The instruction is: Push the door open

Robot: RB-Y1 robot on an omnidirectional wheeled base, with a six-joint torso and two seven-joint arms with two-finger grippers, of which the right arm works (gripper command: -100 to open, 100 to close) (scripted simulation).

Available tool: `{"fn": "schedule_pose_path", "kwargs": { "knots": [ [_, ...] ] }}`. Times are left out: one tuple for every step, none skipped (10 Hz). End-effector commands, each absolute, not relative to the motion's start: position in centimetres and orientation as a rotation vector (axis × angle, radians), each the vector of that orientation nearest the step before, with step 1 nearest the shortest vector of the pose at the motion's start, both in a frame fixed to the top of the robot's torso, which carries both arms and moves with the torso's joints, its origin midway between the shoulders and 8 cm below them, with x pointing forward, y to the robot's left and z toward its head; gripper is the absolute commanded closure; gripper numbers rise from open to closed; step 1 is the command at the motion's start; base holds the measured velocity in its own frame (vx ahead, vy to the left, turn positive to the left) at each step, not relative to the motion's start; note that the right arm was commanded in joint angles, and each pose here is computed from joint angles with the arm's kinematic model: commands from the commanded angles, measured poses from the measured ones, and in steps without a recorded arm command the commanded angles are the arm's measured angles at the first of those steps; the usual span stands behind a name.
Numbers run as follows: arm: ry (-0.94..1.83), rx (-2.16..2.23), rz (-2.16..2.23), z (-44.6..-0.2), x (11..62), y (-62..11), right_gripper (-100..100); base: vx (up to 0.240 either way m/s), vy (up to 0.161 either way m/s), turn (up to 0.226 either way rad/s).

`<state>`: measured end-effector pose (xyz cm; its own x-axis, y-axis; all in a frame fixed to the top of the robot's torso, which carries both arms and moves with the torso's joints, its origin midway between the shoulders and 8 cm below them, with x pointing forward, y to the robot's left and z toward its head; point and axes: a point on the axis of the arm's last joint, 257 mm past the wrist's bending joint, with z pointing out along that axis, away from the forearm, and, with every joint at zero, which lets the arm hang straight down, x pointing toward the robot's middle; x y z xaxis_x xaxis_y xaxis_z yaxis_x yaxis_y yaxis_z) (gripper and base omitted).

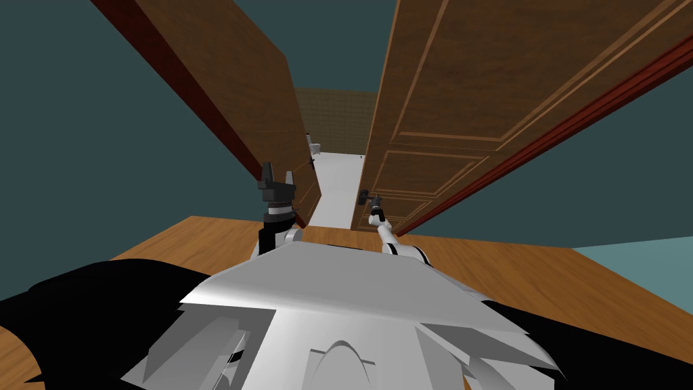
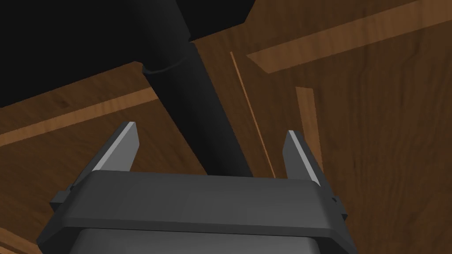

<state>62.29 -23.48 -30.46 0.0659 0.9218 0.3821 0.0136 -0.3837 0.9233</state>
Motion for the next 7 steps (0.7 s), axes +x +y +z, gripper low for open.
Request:
{"fn": "schedule_pose_path", "kwargs": {
  "knots": [
    [1.015,1.49,1.402,-30.2,62.4,-23.1,-100,0.0,0.0,0.0],
    [1.053,1.444,1.375,-30.1,62.5,-22.7,-100,0.0,0.0,0.0],
    [1.088,1.4,1.35,-29.9,62.6,-22.4,-100,0.001,0.004,0.014],
    [1.122,1.356,1.324,-29.8,62.7,-22.0,-100,0.001,0.006,0.018],
    [1.154,1.311,1.299,-29.6,62.8,-21.6,-100,0.002,0.006,0.013],
    [1.18,1.274,1.278,-29.5,62.8,-21.3,-100,0.001,0.006,0.012],
    [1.196,1.251,1.264,-29.4,62.8,-21.1,-100,0.0,0.0,0.0]
  ]
}}
